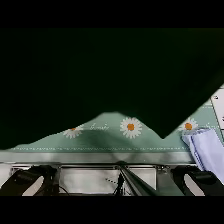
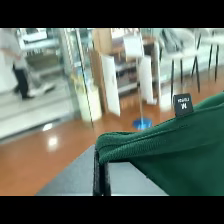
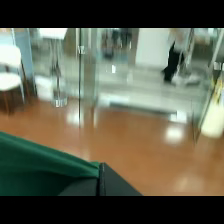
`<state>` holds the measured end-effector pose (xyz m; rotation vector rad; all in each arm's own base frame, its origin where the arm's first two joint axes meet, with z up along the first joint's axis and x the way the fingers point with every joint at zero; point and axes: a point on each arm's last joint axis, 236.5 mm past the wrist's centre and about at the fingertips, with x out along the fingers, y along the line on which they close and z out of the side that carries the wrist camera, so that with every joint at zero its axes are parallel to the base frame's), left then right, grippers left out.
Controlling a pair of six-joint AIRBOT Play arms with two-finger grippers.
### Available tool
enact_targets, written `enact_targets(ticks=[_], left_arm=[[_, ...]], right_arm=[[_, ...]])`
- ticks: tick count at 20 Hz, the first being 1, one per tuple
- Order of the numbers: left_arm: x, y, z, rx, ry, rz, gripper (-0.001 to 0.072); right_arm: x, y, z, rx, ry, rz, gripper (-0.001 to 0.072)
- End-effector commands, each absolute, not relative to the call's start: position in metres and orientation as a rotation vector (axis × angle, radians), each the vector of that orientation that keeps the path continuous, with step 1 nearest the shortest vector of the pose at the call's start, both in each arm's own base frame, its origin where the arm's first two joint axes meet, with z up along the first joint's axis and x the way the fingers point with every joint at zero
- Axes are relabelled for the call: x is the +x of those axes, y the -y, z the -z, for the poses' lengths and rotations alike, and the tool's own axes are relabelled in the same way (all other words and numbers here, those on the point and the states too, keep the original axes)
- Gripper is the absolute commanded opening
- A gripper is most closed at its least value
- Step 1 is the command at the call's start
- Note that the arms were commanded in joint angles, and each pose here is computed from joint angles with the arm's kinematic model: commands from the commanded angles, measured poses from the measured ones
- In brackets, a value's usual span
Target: Fold the shirts.
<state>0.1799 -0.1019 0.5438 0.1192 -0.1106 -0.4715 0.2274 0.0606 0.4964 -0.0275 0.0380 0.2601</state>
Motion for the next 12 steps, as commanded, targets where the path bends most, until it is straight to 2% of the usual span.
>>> enact_targets(ticks=[1, 4, 6, 12], left_arm=[[0.192, 0.088, -0.516, 0.165, -0.005, 0.409, 0.0021], [0.222, 0.094, -0.496, 0.167, -0.081, 0.414, 0.0022], [0.254, 0.101, -0.479, 0.185, -0.143, 0.42, 0.0022], [0.389, 0.116, -0.383, 0.235, -0.414, 0.383, 0.0022]], right_arm=[[0.217, -0.054, -0.452, -0.038, -0.245, -0.24, 0.0017], [0.226, -0.091, -0.427, 0.019, -0.371, -0.398, 0.0017], [0.25, -0.108, -0.409, 0.052, -0.455, -0.469, 0.0018], [0.384, -0.1, -0.321, 0.083, -0.678, -0.407, 0.0018]])
